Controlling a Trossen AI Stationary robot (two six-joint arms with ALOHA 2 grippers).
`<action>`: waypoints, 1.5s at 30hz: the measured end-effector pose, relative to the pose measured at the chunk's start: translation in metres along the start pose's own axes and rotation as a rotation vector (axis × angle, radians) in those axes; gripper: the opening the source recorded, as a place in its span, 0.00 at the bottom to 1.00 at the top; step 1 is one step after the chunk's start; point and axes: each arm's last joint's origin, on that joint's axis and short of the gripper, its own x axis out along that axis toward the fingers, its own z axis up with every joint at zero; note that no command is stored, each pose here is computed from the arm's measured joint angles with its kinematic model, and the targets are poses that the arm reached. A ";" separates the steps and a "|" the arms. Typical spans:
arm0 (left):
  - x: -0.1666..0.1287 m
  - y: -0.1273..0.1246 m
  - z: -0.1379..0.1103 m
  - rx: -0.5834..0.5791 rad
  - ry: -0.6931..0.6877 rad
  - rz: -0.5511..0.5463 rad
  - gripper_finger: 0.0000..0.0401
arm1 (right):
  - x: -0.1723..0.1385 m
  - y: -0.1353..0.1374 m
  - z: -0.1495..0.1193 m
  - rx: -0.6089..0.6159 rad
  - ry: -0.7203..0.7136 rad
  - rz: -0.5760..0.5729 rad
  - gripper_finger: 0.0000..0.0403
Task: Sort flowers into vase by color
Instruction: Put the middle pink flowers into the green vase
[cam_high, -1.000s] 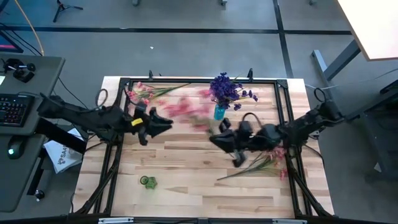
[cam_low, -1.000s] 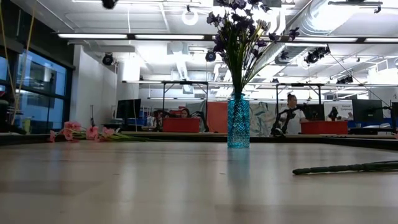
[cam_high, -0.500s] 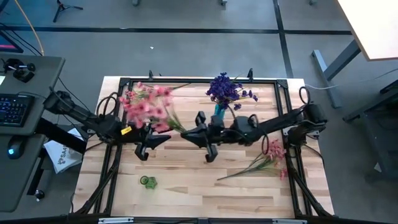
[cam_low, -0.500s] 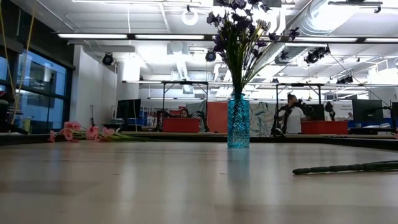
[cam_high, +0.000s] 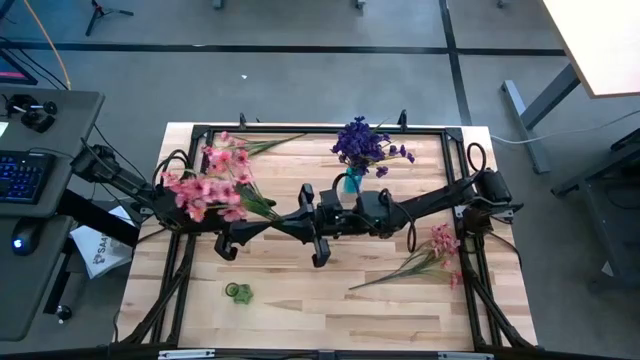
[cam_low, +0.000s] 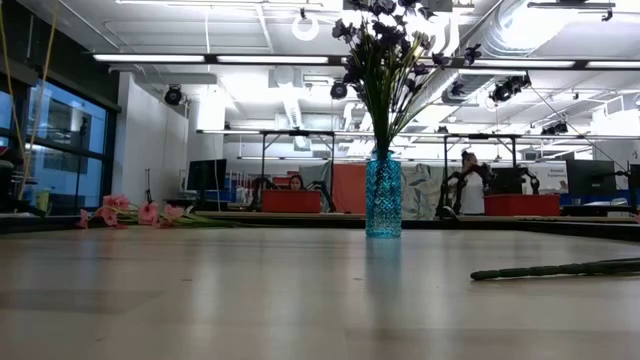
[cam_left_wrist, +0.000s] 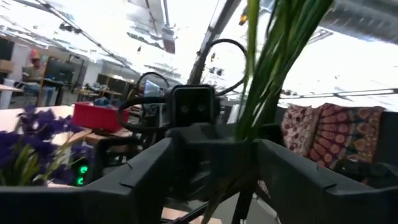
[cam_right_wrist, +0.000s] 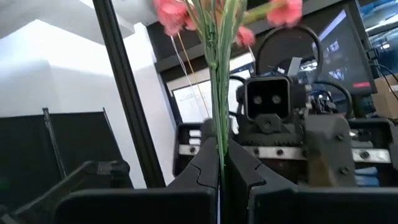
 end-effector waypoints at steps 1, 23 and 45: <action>0.000 -0.001 0.001 0.001 -0.001 -0.012 0.57 | 0.000 0.000 -0.001 0.000 0.008 -0.006 0.00; 0.001 -0.002 0.003 0.111 -0.014 -0.029 0.40 | -0.001 -0.003 -0.007 0.015 0.040 -0.035 0.00; 0.001 -0.001 0.005 0.156 -0.028 -0.021 0.02 | -0.001 -0.005 -0.009 0.013 0.064 -0.047 0.00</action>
